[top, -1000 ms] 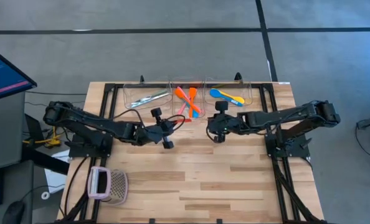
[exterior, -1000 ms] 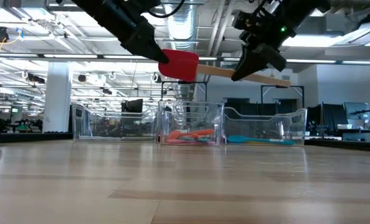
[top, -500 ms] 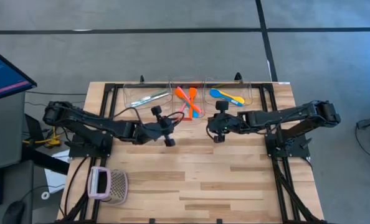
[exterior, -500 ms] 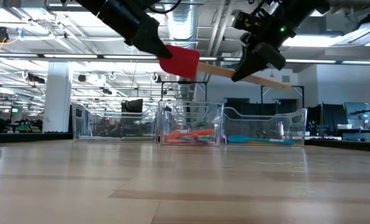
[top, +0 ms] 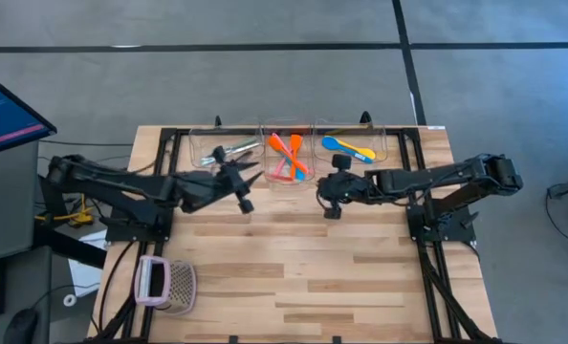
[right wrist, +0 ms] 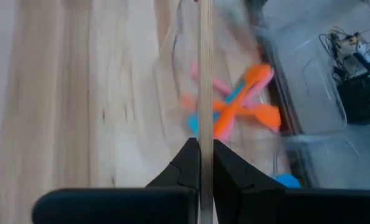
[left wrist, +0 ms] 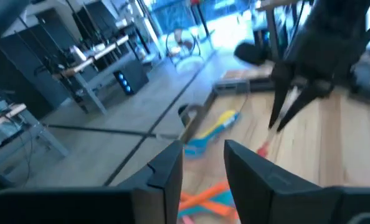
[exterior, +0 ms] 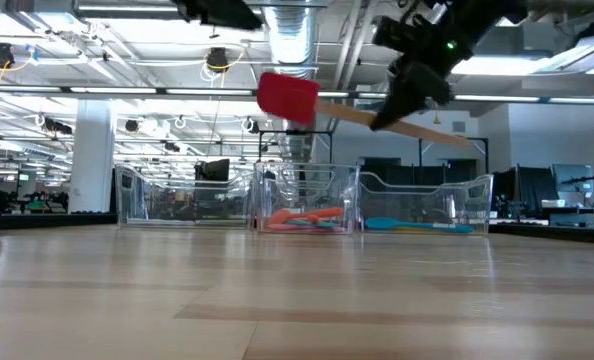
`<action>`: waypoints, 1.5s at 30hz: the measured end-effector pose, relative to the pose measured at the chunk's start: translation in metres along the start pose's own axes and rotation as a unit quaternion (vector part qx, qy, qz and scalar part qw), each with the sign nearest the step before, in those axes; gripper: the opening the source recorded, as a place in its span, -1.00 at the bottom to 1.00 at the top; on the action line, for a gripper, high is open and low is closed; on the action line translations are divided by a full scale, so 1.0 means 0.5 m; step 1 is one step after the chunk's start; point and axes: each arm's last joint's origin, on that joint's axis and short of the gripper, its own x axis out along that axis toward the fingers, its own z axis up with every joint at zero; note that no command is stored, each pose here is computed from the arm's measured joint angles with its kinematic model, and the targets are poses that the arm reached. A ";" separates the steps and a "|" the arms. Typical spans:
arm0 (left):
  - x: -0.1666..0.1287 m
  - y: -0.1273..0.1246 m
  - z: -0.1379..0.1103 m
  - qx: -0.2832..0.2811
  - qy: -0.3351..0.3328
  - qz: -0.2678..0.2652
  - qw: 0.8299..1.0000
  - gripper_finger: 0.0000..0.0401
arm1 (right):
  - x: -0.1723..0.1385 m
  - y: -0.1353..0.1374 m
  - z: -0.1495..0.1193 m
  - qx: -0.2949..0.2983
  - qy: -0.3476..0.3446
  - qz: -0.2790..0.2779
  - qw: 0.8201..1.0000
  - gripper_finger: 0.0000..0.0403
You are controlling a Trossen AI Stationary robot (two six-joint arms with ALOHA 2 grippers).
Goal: Pick & Place Kitchen Items
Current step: Put the red spatula into the middle transparent bin
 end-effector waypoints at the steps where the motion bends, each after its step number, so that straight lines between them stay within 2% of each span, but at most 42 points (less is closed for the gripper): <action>1: -0.011 0.008 0.006 -0.007 -0.008 -0.001 1.000 -0.48 | 0.000 -0.001 0.007 0.020 -0.018 0.001 1.000 -0.95; 4: -0.040 0.023 0.021 -0.020 -0.029 -0.009 0.999 -0.54 | -0.003 -0.007 0.040 0.070 -0.105 0.033 0.991 -0.95; 7: -0.069 0.031 0.028 -0.019 -0.038 -0.023 0.999 -0.61 | 0.003 -0.023 0.063 0.106 -0.166 0.024 0.980 -0.95; 12: -0.108 0.040 0.026 -0.003 -0.035 -0.051 0.998 -0.74 | 0.035 -0.077 0.076 0.218 -0.219 -0.019 0.951 -0.95; 18: -0.133 0.038 0.029 0.000 -0.044 -0.072 0.996 -0.89 | 0.092 -0.139 0.084 0.301 -0.258 -0.057 0.916 -0.95; 20: -0.136 0.035 0.029 0.001 -0.045 -0.076 0.996 -0.93 | 0.117 -0.162 0.096 0.319 -0.256 -0.072 0.910 -0.95; 26: -0.138 0.032 0.027 0.008 -0.041 -0.080 0.996 -0.98 | 0.209 -0.223 0.124 0.364 -0.201 -0.089 0.905 -0.95; 30: -0.138 0.032 0.022 0.012 -0.028 -0.064 0.997 -0.98 | 0.273 -0.252 0.122 0.385 -0.127 -0.095 0.909 -0.95; 34: -0.138 0.032 0.017 0.011 -0.018 -0.059 0.998 -0.98 | 0.317 -0.273 0.111 0.405 -0.081 -0.101 0.905 -0.95; 38: -0.138 0.032 0.016 0.014 -0.015 -0.060 0.998 -0.98 | 0.343 -0.264 0.102 0.414 -0.057 -0.097 0.903 -0.95; 45: -0.138 0.031 0.011 0.014 -0.007 -0.061 0.998 -0.98 | 0.343 -0.233 0.097 0.409 -0.015 -0.082 0.909 -0.95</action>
